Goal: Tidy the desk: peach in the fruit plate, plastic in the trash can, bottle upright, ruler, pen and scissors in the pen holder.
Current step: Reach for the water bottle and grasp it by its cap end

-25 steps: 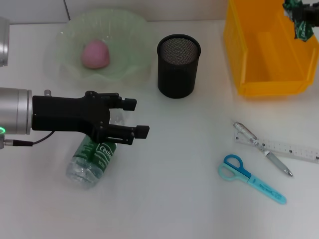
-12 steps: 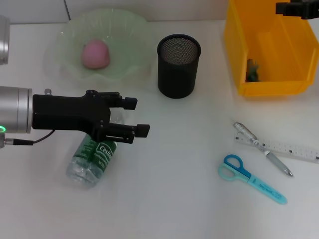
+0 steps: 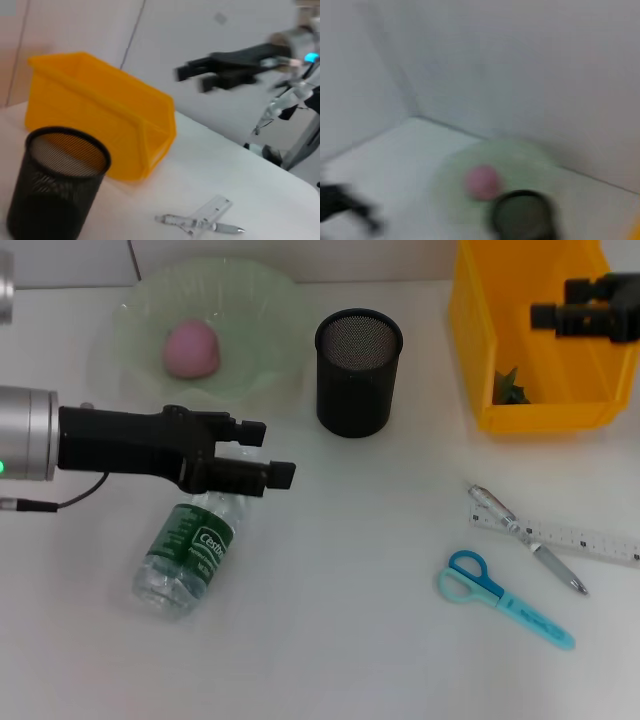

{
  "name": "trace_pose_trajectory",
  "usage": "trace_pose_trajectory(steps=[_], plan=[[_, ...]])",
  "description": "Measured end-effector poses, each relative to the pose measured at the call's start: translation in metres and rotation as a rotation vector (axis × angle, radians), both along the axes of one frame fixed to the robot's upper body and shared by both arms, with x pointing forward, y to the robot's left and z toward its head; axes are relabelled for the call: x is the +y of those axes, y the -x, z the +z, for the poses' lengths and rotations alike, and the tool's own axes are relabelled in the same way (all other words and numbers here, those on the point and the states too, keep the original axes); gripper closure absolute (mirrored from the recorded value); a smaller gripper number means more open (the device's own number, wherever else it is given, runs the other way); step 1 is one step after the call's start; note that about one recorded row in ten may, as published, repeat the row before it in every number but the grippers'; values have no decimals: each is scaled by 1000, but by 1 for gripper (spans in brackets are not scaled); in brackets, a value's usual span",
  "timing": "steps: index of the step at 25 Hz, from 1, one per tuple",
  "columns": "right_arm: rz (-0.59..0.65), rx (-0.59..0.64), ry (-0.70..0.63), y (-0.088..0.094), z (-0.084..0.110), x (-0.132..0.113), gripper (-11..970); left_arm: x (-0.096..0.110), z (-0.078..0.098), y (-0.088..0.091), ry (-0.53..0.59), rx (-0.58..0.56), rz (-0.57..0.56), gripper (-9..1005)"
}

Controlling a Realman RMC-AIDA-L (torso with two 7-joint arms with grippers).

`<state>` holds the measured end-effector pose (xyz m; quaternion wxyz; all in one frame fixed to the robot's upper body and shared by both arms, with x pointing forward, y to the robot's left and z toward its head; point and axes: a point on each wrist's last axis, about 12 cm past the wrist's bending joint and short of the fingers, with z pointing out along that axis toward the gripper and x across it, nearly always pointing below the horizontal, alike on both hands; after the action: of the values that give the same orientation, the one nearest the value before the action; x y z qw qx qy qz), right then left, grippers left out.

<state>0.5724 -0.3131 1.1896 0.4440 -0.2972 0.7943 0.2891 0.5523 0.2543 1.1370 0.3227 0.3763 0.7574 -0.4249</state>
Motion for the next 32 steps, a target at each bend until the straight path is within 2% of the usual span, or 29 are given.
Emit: trace_pose_trajectory(steps=[4,5,7,10,11,13,14,15,16,18,21,23,32], plan=[[223,-57,-72,38,-17,0,249,-7,10,-15,-111,138,66,159],[273,-68,-89,48,-25,0,249,-7,10,-15,-111,138,66,159],[327,-80,-114,62,-40,1,249,-19,19,-29,-202,223,127,159],[360,-90,-151,75,-65,3,250,-23,22,-35,-235,252,155,159],[370,-89,-160,78,-72,4,250,-31,28,-48,-302,284,217,159],[392,-84,-178,85,-86,6,250,-35,29,-57,-361,296,273,159],[402,-80,-183,87,-91,7,250,-39,29,-64,-409,301,313,159],[408,-78,-184,89,-94,7,250,-39,29,-64,-409,301,313,159],[414,-71,-187,91,-99,8,250,-42,25,-70,-472,315,356,159],[415,-65,-188,94,-105,9,250,-49,18,-76,-522,339,387,159],[408,-69,-192,96,-111,10,251,-50,17,-77,-524,343,392,159],[404,-69,-197,97,-112,10,251,-58,8,-78,-538,348,399,159],[401,-65,-202,98,-114,10,252,-67,-4,-78,-595,325,412,160]])
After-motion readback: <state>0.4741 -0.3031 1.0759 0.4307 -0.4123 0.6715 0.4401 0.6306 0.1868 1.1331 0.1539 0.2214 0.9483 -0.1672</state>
